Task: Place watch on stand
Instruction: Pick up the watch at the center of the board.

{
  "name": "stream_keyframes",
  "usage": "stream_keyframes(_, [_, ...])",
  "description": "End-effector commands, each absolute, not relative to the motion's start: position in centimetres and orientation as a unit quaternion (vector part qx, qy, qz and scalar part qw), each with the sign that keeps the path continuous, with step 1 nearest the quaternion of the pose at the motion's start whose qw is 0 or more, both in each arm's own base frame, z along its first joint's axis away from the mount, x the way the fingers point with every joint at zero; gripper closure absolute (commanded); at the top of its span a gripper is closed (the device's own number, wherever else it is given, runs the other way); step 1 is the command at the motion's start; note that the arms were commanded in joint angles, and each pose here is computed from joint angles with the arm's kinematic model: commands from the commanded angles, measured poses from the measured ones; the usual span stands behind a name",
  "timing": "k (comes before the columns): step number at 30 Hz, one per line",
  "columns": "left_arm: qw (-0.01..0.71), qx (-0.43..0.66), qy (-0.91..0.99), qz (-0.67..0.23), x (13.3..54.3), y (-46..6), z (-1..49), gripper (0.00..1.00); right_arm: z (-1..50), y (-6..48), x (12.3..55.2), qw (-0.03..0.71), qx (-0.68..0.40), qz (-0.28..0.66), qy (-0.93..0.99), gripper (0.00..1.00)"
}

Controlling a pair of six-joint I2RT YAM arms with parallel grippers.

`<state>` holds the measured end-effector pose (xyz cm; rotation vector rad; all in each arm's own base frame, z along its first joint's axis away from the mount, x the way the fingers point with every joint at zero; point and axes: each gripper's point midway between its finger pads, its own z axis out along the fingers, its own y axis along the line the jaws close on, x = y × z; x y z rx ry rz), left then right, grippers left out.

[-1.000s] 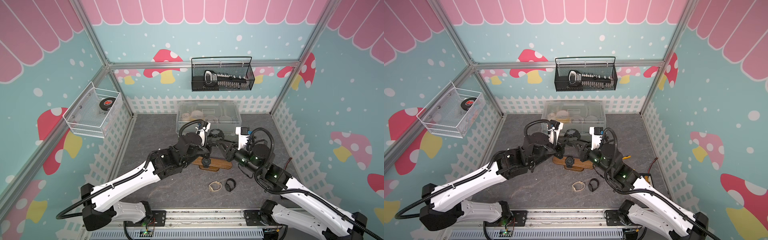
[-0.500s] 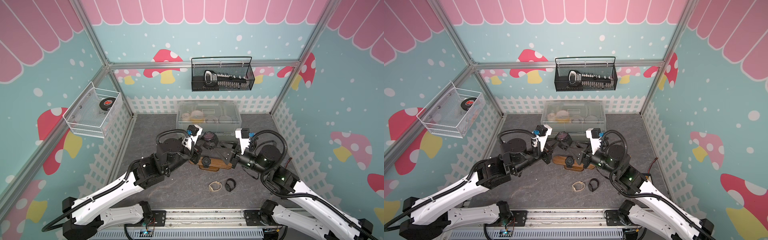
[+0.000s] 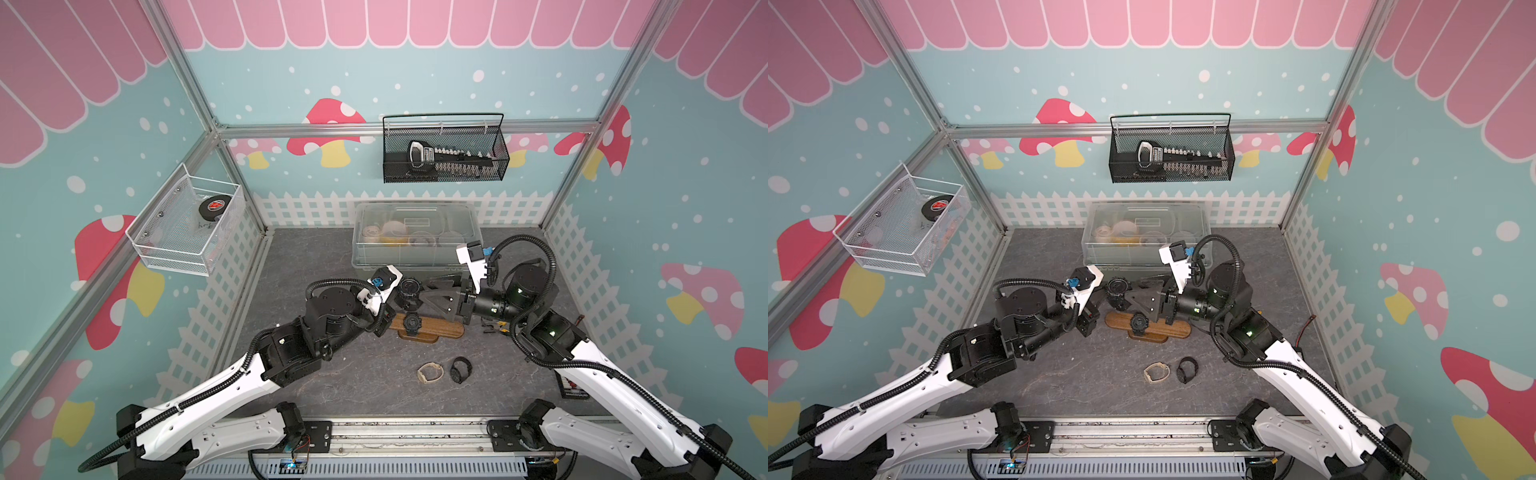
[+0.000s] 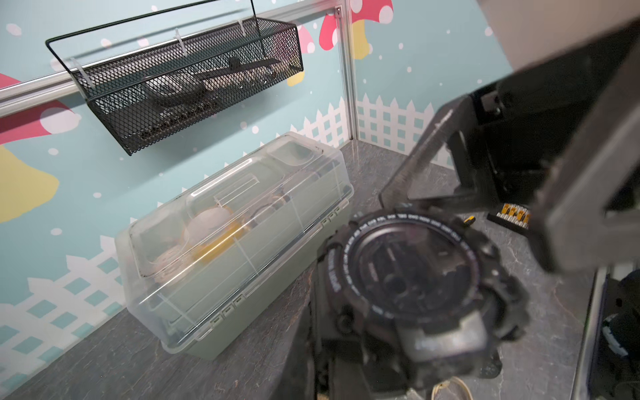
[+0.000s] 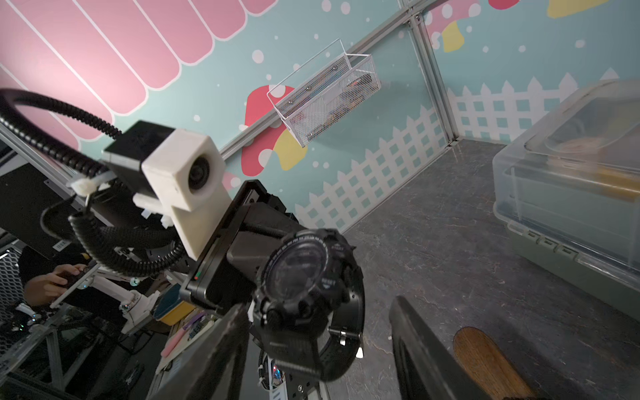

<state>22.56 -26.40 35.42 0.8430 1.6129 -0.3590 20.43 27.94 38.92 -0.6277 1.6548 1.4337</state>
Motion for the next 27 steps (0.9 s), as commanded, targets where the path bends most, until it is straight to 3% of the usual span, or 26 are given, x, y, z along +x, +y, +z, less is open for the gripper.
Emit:
stream_keyframes(1, [0.614, 0.389, 0.672, -0.142, 22.5, -26.0, 35.9, 1.00, 42.0, 27.7, 19.5, 0.390, -0.257, 0.634, 0.616, 0.39])
stream_keyframes(19, [0.578, 0.423, 0.673, -0.185, 23.0, -26.5, 33.5, 1.00, 37.9, 29.8, 22.6, 0.297, -0.228, 0.650, 0.661, 0.44])
stream_keyframes(27, [0.570, 0.431, 0.677, -0.175, 23.6, -26.9, 32.7, 1.00, 37.3, 30.8, 21.6, 0.258, -0.244, 0.665, 0.657, 0.50])
